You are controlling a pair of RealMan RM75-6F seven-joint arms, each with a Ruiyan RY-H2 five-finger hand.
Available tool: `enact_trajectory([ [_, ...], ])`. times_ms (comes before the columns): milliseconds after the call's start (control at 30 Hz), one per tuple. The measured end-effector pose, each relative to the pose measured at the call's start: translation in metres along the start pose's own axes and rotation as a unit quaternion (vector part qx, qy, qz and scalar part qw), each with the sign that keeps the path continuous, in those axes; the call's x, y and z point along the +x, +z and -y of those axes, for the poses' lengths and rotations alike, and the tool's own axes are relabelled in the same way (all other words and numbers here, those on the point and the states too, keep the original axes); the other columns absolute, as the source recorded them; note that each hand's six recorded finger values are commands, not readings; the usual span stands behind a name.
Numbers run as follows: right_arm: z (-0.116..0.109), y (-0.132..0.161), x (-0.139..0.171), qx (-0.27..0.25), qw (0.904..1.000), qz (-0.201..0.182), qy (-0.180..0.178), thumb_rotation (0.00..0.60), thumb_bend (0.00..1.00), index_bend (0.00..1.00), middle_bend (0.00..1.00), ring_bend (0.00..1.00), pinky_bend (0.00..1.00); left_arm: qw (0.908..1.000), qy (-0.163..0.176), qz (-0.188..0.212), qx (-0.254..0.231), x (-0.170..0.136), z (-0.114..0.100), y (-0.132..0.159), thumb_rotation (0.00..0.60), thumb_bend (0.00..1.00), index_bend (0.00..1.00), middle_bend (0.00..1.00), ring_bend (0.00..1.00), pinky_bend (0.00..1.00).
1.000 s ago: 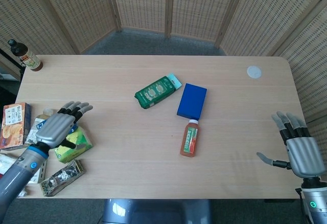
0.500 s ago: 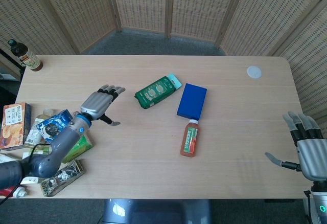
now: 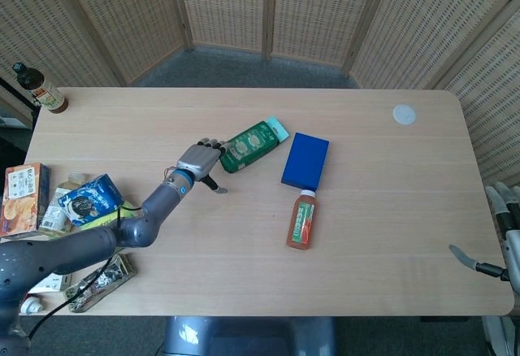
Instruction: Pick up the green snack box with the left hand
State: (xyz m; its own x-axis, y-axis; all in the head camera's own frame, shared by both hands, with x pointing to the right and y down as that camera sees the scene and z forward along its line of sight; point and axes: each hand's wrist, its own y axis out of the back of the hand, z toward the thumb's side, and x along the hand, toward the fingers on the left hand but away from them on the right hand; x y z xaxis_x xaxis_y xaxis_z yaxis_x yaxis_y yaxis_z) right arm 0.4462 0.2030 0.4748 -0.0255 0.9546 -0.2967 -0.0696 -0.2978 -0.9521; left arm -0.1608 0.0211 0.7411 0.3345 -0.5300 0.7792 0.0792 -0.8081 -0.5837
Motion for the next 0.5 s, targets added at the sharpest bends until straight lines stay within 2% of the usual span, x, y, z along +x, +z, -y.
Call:
enact_trajectory([
  [167,-0.002,-0.006,0.003,0.005,0.9999,0.01,0.002,0.202,0.18,0.0,0.0,0.0,0.0,0.9999,-0.007,0.009,0.007,0.021,0.008,0.021,0.424,0.16,0.0,0.0,0.0,0.0],
  [367,-0.002,-0.006,0.003,0.007,0.9999,0.01,0.004,0.197,0.18,0.0,0.0,0.0,0.0,0.9995,-0.01,0.024,0.018,0.03,0.015,0.036,0.423,0.16,0.0,0.0,0.0,0.0],
  [433,-0.002,-0.004,0.002,0.006,0.9999,0.008,0.004,0.2,0.18,0.0,0.0,0.0,0.0,0.9994,-0.008,0.026,0.021,0.03,0.014,0.037,0.421,0.16,0.03,0.04,0.0,0.0],
  [500,-0.002,-0.003,0.001,0.006,1.0,0.005,0.003,0.203,0.18,0.0,0.0,0.0,0.0,0.9993,-0.005,0.028,0.022,0.028,0.014,0.036,0.421,0.16,0.06,0.12,0.0,0.0],
])
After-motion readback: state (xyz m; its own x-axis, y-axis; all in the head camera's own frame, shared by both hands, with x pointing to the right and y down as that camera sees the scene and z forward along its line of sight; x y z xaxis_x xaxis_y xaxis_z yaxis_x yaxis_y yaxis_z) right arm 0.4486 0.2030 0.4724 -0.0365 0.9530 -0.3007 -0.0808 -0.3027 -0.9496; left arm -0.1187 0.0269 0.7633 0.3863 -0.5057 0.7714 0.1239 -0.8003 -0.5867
